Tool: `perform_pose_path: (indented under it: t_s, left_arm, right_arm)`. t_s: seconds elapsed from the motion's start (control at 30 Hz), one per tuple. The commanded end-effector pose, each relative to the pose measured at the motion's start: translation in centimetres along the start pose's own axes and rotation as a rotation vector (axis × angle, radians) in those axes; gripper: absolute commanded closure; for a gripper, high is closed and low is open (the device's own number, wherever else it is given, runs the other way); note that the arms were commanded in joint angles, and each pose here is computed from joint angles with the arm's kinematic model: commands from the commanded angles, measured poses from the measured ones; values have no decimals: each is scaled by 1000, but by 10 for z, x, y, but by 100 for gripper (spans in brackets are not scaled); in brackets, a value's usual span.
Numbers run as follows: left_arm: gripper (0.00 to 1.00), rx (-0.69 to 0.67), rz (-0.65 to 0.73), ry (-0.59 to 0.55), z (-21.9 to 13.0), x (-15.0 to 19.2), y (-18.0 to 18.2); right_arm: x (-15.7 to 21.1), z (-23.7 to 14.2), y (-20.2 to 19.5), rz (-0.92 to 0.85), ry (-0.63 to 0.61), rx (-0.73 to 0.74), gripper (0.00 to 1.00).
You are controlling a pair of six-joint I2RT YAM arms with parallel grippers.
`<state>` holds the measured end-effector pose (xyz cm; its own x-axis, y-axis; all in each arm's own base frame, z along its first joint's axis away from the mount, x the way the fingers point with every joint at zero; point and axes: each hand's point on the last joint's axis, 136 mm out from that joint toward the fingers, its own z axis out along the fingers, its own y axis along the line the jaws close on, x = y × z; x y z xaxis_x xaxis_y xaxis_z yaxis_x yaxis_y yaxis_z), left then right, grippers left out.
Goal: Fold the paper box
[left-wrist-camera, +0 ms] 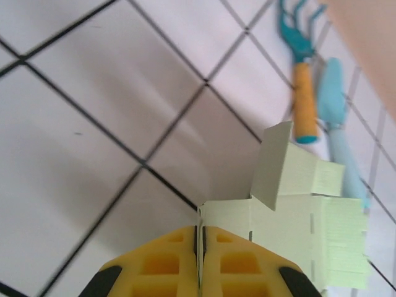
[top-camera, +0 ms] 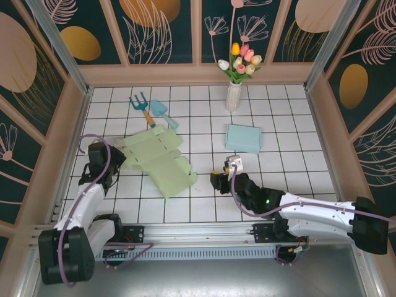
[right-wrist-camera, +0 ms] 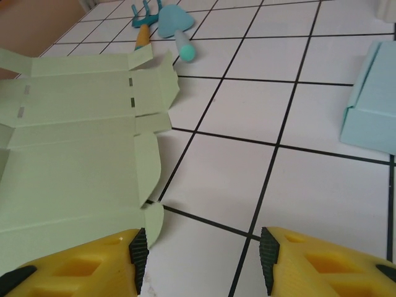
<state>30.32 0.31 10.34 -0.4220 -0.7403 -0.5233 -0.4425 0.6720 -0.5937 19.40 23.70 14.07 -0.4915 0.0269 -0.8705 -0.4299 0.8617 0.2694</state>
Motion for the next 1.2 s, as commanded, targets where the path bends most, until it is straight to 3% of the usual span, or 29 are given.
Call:
perform_pose_path:
  t_s: [0.0,0.17,0.33,0.5,0.63,0.7,0.77,0.87,0.93,1.07,1.17]
  left_arm:
    - [100,70,9,85,-4,29,-21]
    - [100,181,169,155,-1,69,-85]
    - [100,264,302,215,-3,101,-120]
    - [100,94,327,117,-6,80,-97]
    - [100,311,321,247,-19,110,-129]
    - [100,412,358,246,-31,119,-151]
    - [100,484,433,197,-43,120,-172]
    - [100,623,518,113,-65,114,-203]
    - [100,687,584,61,-77,108,-216]
    - [100,745,743,-44,-89,100,-223]
    - [100,821,823,-189,-101,93,-223]
  right_arm:
    - [-19,-4,-9,33,-45,48,45]
    - [-22,-10,-20,45,-49,68,45]
    - [-20,-19,-34,60,-72,80,45]
    - [-18,-19,-42,95,-87,52,45]
    - [-21,-18,-39,96,-95,36,45]
    - [-25,-17,-36,93,-99,20,45]
    - [-32,-14,-32,77,-101,8,45]
    - [-49,-9,-13,-113,-116,-54,43]
    - [-63,-6,-6,-236,-104,-53,35]
    - [-90,1,12,-463,-53,-124,33]
    - [-108,5,23,-670,-36,-210,34]
